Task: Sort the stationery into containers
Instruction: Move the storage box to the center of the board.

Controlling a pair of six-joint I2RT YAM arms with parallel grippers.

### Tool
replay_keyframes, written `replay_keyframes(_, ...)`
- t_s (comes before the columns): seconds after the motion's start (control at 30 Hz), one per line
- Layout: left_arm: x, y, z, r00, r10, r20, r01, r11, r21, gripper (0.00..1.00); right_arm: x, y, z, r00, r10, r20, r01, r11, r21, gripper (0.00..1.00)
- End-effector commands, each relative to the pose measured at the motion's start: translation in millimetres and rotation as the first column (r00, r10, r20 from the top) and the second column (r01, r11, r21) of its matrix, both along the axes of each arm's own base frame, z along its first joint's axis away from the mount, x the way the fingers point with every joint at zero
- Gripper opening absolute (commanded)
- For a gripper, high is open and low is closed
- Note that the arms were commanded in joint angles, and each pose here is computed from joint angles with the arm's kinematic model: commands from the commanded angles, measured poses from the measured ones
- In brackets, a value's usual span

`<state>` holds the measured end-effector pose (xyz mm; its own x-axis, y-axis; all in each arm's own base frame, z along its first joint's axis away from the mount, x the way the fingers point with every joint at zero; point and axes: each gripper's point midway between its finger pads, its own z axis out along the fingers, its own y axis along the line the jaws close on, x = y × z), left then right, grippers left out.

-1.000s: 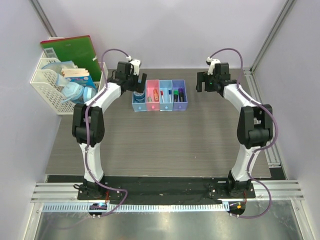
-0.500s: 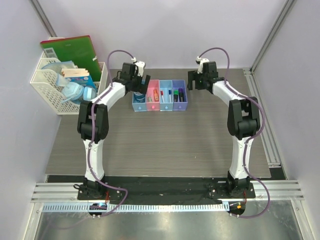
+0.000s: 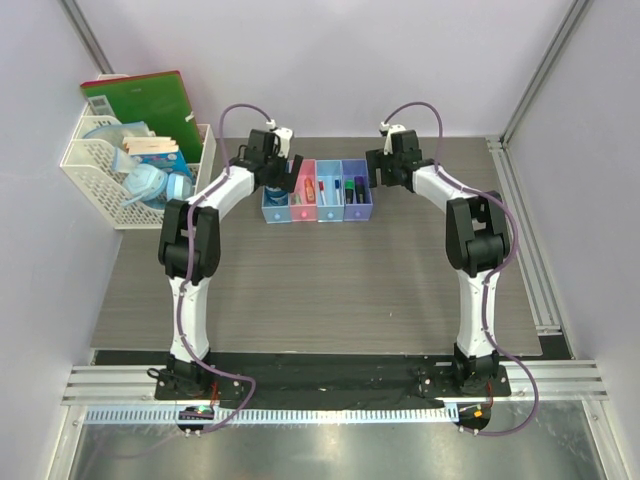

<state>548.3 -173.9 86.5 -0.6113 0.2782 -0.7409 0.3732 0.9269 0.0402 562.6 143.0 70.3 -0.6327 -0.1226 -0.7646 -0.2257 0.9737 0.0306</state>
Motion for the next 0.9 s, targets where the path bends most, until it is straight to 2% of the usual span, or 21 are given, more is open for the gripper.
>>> replay_keyframes(0.0,-5,-12,-7,0.999,-0.037,-0.007,0.037,0.999,-0.001,1.0,4,9,55,0.993,-0.004,0.115,0.003,1.0,0.003,0.9)
replay_keyframes(0.23,-12,-15,-19,0.999,-0.041,-0.035,0.041,0.999,-0.012,1.0,-6,4,100,0.985,-0.031,0.171,0.028,0.999,0.019,0.91)
replay_keyframes(0.37,-16,-19,-20,0.998,-0.046,-0.042,0.046,0.999,-0.016,1.0,-13,10,116,0.983,-0.02,0.182,0.007,0.998,0.069,0.91)
replay_keyframes(0.47,-16,-20,-21,0.998,-0.049,-0.042,0.048,0.999,-0.012,1.0,-17,20,106,0.989,0.006,0.15,-0.021,0.995,0.1,0.91)
replay_keyframes(0.67,-21,-24,-26,0.997,-0.052,-0.064,0.052,0.999,-0.011,1.0,-19,37,55,0.997,0.034,0.062,-0.038,0.997,0.069,0.91)
replay_keyframes(0.87,-28,-32,-28,0.995,-0.064,-0.078,0.063,0.998,-0.012,1.0,-19,46,27,0.999,0.044,0.023,-0.045,0.998,0.054,0.9)
